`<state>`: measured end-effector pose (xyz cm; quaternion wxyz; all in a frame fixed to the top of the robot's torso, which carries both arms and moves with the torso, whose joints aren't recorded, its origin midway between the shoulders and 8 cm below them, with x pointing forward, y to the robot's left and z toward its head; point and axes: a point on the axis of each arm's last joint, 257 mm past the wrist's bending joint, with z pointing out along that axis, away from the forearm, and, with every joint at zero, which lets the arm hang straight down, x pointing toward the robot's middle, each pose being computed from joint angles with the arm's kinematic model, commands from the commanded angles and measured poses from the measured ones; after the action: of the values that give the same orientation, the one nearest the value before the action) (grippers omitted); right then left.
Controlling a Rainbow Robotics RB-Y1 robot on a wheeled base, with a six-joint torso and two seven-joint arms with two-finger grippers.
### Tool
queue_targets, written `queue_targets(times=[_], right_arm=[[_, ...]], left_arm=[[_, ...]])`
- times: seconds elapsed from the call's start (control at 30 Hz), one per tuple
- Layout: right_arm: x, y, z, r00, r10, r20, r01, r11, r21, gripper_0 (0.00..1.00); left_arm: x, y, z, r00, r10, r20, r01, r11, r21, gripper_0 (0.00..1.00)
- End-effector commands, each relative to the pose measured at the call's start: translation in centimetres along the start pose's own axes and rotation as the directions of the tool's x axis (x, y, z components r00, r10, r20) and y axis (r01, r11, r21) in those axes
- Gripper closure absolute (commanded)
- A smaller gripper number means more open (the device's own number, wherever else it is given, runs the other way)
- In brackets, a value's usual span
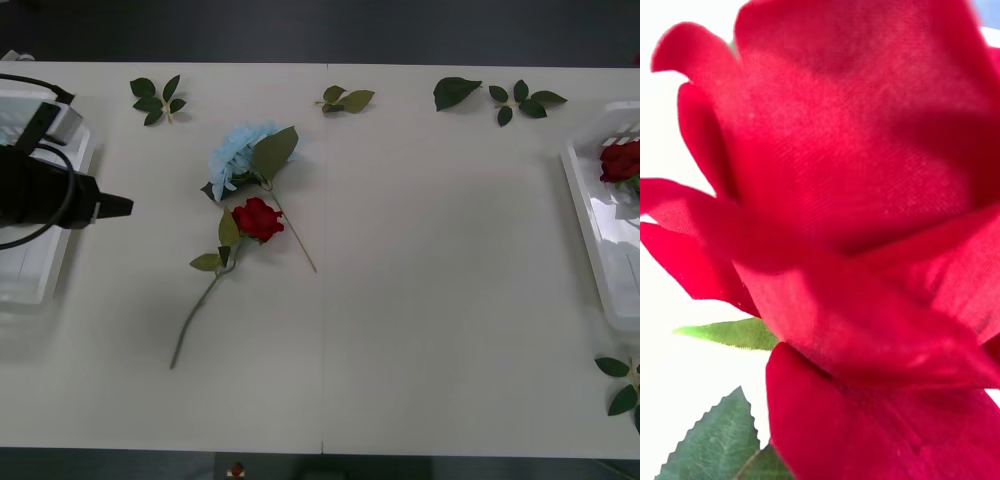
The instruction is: Put the red flowers into the right box and the blue flowers into the left box
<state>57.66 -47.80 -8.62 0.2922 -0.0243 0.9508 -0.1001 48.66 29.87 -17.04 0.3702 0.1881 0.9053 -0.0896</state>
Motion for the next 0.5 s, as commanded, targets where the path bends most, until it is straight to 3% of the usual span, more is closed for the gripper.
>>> queue_targets(times=[0.03, 0.23, 0.5], right_arm=[[1.0, -5.8, -0.3, 1.0, -0.017, -0.012, 0.018, 0.994, 0.112, 1.0], [3.9, -10.5, 2.4, 0.999, -0.019, -0.036, 0.027, 0.974, 0.224, 1.0], [5.8, -13.1, 6.7, 0.996, -0.086, -0.01, 0.084, 0.94, 0.33, 1.0]], left_arm=[[-1.8, -3.3, 3.0, 0.998, 0.004, 0.068, -0.004, 1.0, 0.003, 0.0], [-1.0, -6.9, 7.7, 0.994, 0.095, 0.05, -0.092, 0.994, -0.064, 0.0], [0.5, -8.6, 10.5, 0.993, 0.122, 0.006, -0.12, 0.987, -0.104, 0.0]])
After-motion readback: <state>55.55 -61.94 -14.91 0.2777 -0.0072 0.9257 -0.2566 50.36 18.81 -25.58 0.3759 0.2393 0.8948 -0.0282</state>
